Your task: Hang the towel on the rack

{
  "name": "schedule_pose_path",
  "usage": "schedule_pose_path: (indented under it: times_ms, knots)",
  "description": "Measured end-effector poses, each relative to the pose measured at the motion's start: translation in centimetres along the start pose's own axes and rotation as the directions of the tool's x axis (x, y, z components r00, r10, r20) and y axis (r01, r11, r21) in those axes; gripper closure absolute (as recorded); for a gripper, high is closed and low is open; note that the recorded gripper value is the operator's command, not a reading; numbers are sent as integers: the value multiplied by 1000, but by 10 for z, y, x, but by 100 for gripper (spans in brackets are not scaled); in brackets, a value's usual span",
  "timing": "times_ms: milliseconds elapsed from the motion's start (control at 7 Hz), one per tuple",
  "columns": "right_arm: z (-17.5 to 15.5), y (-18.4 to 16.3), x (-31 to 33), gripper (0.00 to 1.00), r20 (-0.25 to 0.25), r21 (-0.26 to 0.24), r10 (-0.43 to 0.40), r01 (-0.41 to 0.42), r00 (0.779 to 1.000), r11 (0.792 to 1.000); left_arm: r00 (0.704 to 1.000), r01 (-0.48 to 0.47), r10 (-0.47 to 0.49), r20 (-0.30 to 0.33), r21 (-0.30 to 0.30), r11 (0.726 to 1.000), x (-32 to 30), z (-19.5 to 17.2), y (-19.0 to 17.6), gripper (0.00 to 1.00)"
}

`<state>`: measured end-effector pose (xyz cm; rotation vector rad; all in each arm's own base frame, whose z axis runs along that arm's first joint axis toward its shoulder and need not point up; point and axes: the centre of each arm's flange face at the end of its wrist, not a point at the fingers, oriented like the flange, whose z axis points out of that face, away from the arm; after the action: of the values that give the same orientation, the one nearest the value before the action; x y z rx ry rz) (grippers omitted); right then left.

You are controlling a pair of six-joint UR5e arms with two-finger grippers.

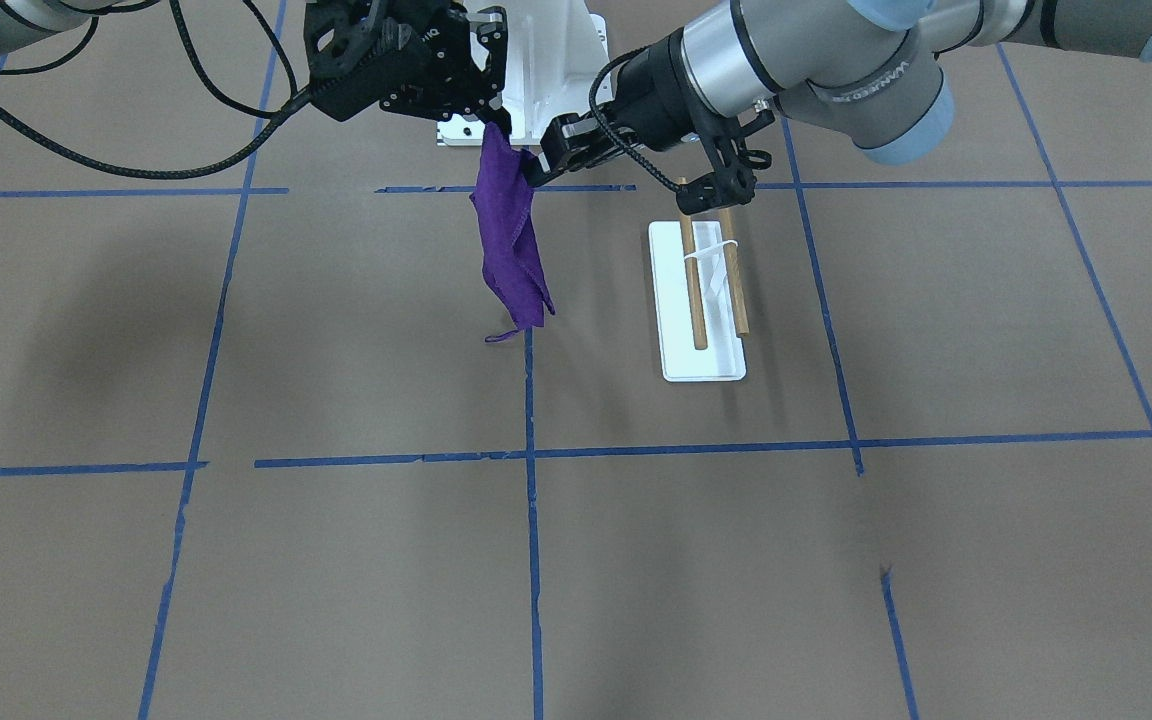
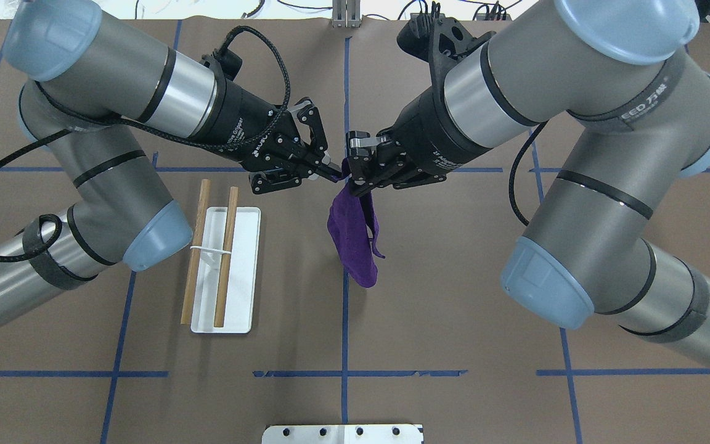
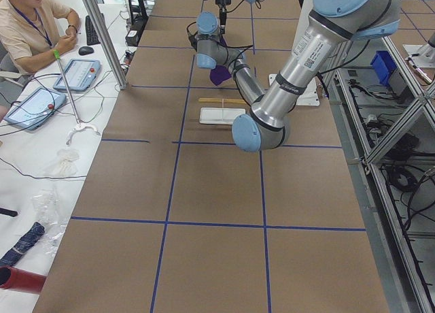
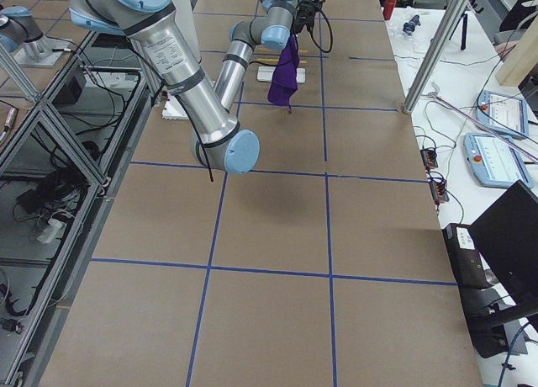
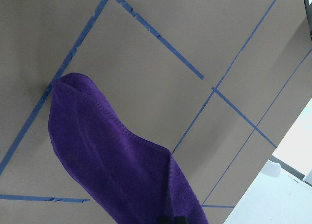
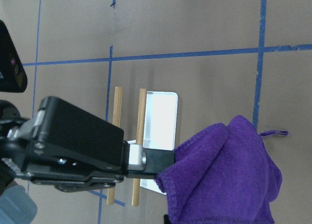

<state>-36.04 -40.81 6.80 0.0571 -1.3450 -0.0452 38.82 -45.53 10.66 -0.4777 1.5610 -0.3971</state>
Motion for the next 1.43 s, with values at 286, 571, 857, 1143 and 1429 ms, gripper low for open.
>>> schedule_pose_path:
  times_ms: [286, 571, 857, 1143, 1429]
  knots:
    - [0, 0, 1, 0, -1, 1, 2, -2, 1000, 1000, 1000, 2, -2, -3, -2, 1000, 1, -1, 2, 100]
    - [-3, 0, 6, 0, -6, 28, 2, -1, 1000, 1000, 1000, -6, 6, -4, -5, 1000, 0, -2, 2, 100]
    - [-15, 9, 21, 0, -6, 43, -4, 4, 1000, 999, 999, -47, 47, -25, -23, 999, -30, -10, -7, 100]
    - [-25, 16, 41, 0, -18, 50, 7, -6, 1000, 999, 996, -87, 85, -36, -48, 995, -83, -38, -10, 100]
    - [-25, 16, 61, 0, -45, 56, 29, -27, 999, 998, 990, -141, 140, -19, -54, 988, -116, -97, -20, 100]
